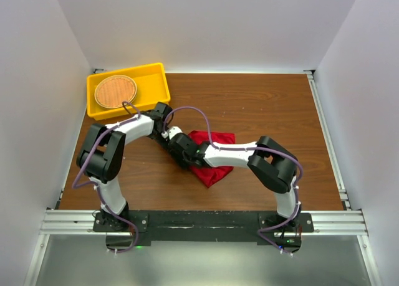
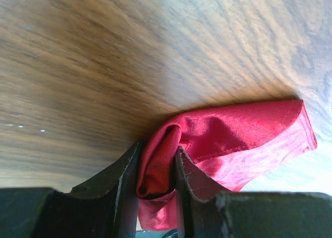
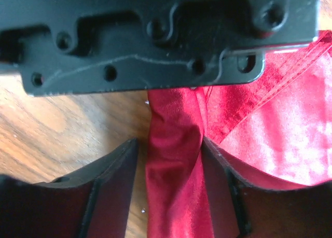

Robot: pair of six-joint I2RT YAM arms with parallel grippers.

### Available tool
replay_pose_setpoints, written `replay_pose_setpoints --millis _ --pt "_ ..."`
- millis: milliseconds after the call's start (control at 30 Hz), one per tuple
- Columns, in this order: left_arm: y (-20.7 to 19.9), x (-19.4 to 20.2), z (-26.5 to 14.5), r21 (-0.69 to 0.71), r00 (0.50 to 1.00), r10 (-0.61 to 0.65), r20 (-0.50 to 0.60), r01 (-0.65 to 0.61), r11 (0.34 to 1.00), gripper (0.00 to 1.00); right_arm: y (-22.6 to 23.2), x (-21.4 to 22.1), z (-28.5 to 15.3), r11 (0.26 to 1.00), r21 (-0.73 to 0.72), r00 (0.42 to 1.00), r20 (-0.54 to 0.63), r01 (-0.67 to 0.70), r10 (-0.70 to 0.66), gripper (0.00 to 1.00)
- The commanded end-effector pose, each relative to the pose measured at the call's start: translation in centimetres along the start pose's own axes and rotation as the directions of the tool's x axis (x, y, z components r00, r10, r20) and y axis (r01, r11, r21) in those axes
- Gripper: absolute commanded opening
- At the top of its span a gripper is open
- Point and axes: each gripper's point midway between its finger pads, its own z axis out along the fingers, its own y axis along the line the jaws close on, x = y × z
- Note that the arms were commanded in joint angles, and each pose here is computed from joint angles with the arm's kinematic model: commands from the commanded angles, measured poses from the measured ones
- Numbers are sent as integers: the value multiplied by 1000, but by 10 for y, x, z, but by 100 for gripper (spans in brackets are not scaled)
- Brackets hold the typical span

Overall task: Fold the napkin, place the utensils inside, and roll it up
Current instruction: Roll the napkin with the utensil

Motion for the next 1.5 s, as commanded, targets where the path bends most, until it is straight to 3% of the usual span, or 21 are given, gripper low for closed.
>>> replay_pose_setpoints --millis 0,33,67,200,233,267,367,400,567,667,800,967,1100,1233,1467 --pt "22 5 6 -108 1000 -23 -8 22 994 0 -8 22 13 998 37 998 -31 -50 51 40" --pt "22 5 6 -106 1000 -26 -7 25 994 0 -9 27 12 997 24 996 -35 -79 80 35" --pt "21 5 4 -96 1000 -26 -2 25 995 0 -8 31 12 995 -3 994 -45 -98 98 20" --pt "7 -4 0 -17 998 59 27 -58 998 0 -13 47 13 978 -96 979 -96 -187 178 0" --pt "1 -9 -5 10 994 91 53 -92 996 3 -14 44 13 969 -121 975 -90 -214 204 0" --pt "-4 -17 -9 23 988 124 95 -127 992 19 -13 46 13 949 -188 966 -115 -252 233 0" --pt "-18 -37 -29 83 956 212 203 -232 969 47 -7 54 15 886 -321 941 -170 -334 293 0" --pt "-22 -44 -35 96 936 256 239 -286 953 52 3 55 11 832 -417 930 -211 -365 302 0" --pt "-37 -49 -62 169 881 360 308 -423 890 69 14 54 5 694 -552 886 -315 -463 341 0" --pt "-44 -44 -80 214 826 437 356 -527 822 71 18 60 3 580 -598 833 -416 -553 365 0" --pt "-54 -23 -93 339 748 522 411 -656 674 56 9 65 6 491 -561 745 -532 -666 403 0" --pt "-49 16 -101 515 733 545 408 -677 525 28 -12 68 10 363 -479 601 -654 -799 460 0" --pt "-46 34 -96 609 743 518 423 -657 445 17 -21 67 18 395 -435 582 -685 -809 438 0" --pt "-48 41 -88 645 753 509 417 -639 418 1 -25 65 21 383 -420 563 -694 -823 448 0" --pt "-48 38 -64 655 769 497 402 -621 431 0 -27 70 25 381 -407 553 -694 -830 461 0"
